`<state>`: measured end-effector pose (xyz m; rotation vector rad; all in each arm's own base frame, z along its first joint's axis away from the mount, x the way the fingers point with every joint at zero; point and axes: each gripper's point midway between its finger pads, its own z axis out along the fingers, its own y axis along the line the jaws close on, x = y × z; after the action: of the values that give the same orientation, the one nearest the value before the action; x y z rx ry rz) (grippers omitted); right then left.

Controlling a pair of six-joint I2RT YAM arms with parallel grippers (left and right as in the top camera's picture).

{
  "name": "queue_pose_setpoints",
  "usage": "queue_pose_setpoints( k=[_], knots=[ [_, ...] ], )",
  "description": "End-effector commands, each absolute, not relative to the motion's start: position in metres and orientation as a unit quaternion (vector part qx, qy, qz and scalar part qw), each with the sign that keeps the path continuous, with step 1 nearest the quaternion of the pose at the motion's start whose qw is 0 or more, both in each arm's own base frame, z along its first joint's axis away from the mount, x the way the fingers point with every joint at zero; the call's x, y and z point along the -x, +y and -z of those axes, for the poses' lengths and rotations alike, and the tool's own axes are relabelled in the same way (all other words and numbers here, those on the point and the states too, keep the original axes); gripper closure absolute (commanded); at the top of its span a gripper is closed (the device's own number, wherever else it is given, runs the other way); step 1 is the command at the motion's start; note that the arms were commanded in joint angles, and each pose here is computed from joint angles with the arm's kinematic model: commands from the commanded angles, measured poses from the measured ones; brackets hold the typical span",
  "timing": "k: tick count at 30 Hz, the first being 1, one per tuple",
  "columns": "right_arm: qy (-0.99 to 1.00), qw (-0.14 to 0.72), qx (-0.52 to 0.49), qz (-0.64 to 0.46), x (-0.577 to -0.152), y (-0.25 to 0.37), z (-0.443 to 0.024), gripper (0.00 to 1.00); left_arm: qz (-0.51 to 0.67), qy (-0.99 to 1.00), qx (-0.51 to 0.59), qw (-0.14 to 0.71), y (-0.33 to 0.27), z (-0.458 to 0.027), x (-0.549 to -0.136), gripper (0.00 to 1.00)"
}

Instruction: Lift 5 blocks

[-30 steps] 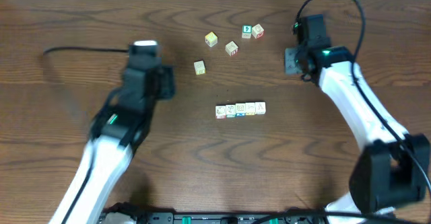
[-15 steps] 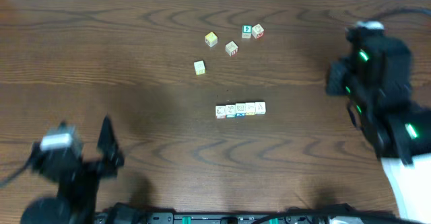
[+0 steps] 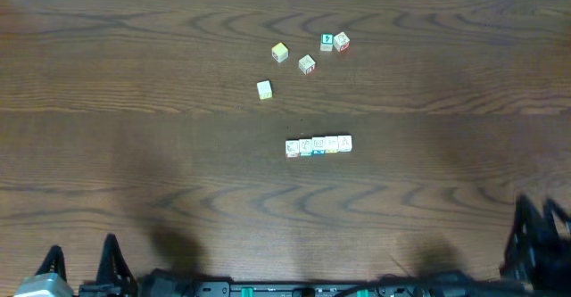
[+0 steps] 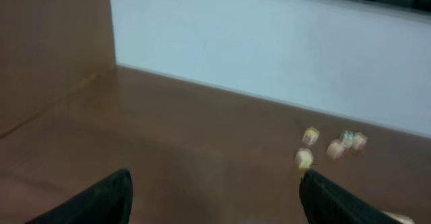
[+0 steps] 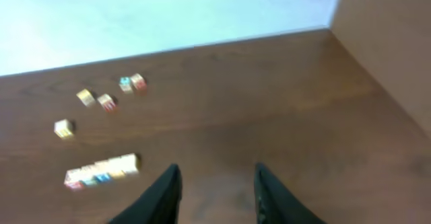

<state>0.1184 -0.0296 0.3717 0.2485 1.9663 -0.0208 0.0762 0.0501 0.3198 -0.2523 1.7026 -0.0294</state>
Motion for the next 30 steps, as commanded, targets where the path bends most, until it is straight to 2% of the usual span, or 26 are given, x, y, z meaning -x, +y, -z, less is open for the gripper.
queue_pose_setpoints(
  k=[1, 4, 16, 30],
  knots=[
    [0.82, 0.554, -0.142, 0.025, -0.1, -0.045, -0.367, 0.44, 0.015, 0.747, 0.124, 0.653, 0.055, -0.326, -0.066, 0.2],
    [0.815, 0.561, -0.143, 0.022, -0.097, -0.045, -0.369, 0.01, 0.014, 0.748, 0.124, 0.652, 0.056, -0.326, -0.063, 0.2],
    [0.848, 0.515, -0.121, 0.011, -0.088, -0.037, -0.345, 0.01, -0.011, 0.794, 0.111, 0.598, 0.059, -0.292, -0.055, 0.2],
    [0.824, 0.548, -0.141, 0.027, -0.097, -0.045, -0.361, 0.01, -0.019, 0.81, 0.107, 0.576, 0.056, -0.275, -0.064, 0.2]
  ],
)
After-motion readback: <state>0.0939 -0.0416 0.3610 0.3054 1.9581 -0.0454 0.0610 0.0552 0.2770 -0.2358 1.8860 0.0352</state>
